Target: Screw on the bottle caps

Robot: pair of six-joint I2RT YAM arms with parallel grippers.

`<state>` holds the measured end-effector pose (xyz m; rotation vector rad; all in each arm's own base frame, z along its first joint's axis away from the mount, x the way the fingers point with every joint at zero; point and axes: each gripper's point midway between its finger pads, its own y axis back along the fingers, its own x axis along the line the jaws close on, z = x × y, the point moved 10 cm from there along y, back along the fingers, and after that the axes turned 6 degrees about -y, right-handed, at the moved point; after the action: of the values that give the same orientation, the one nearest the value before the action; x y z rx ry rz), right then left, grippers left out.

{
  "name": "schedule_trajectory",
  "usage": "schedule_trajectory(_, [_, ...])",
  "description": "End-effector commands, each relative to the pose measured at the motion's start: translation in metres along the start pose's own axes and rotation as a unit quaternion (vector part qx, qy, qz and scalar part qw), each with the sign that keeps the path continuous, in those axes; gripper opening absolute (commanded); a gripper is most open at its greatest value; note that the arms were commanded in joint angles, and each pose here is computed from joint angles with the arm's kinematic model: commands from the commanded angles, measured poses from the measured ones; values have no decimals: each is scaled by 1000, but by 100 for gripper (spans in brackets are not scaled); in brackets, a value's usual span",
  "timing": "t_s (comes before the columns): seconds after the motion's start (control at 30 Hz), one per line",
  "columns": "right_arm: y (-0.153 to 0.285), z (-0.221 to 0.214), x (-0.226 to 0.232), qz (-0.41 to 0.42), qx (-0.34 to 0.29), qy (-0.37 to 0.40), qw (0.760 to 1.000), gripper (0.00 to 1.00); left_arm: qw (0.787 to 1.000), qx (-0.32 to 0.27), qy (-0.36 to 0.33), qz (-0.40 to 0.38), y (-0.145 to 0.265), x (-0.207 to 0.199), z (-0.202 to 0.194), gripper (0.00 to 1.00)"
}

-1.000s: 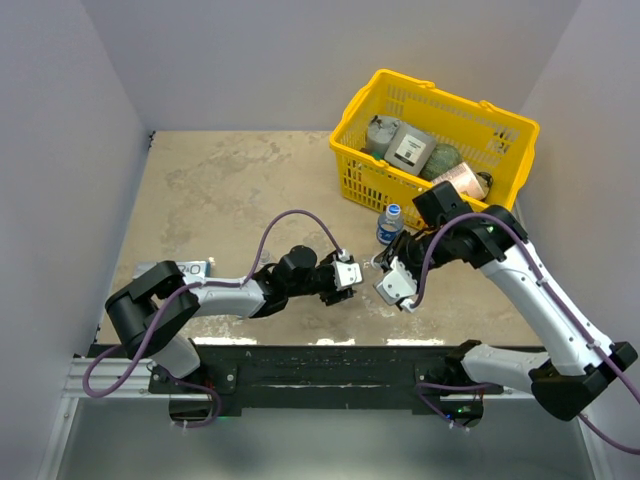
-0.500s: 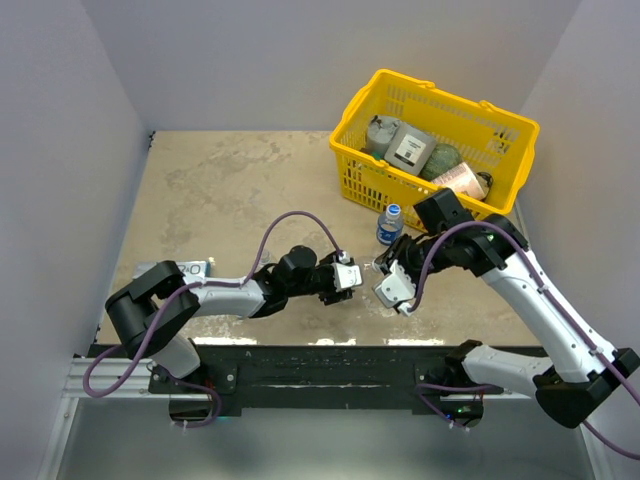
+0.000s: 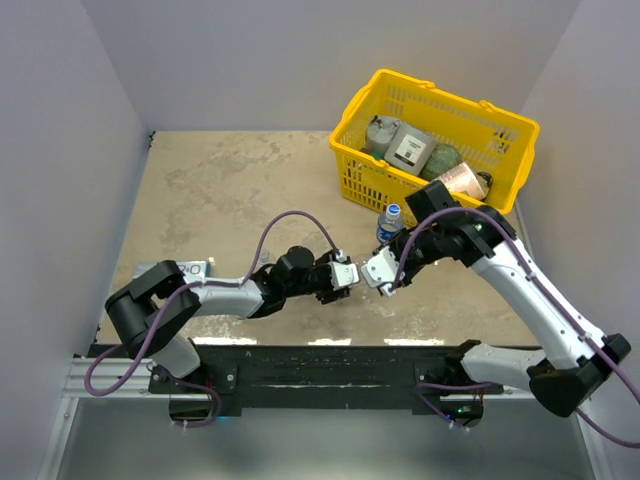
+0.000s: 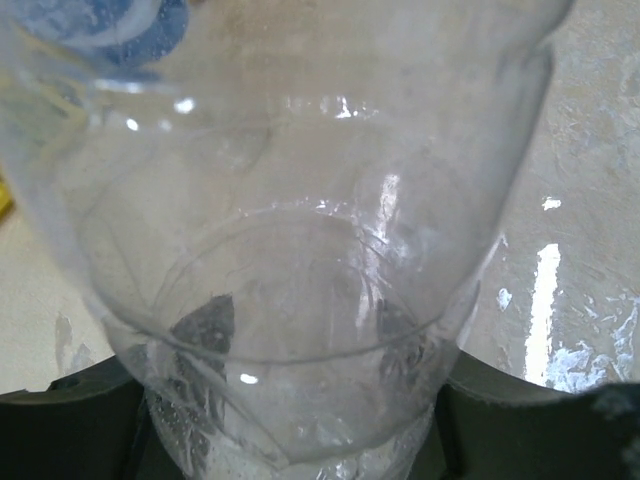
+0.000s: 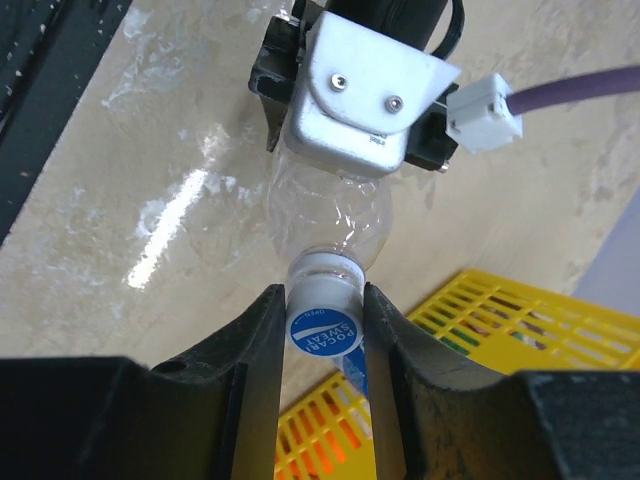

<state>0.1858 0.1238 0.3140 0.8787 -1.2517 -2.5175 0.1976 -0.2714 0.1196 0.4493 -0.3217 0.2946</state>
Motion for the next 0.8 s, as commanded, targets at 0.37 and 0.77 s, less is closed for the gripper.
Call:
schedule_trajectory(0.37, [-21,-14,-29,48,-23,-417,908,0,977,-130,58,160,-7,35,54,0])
schedule_trajectory(0.77, [-52,-7,-30,65,-41,-678,731,0,960,-121,75,242,-10,49,66,0])
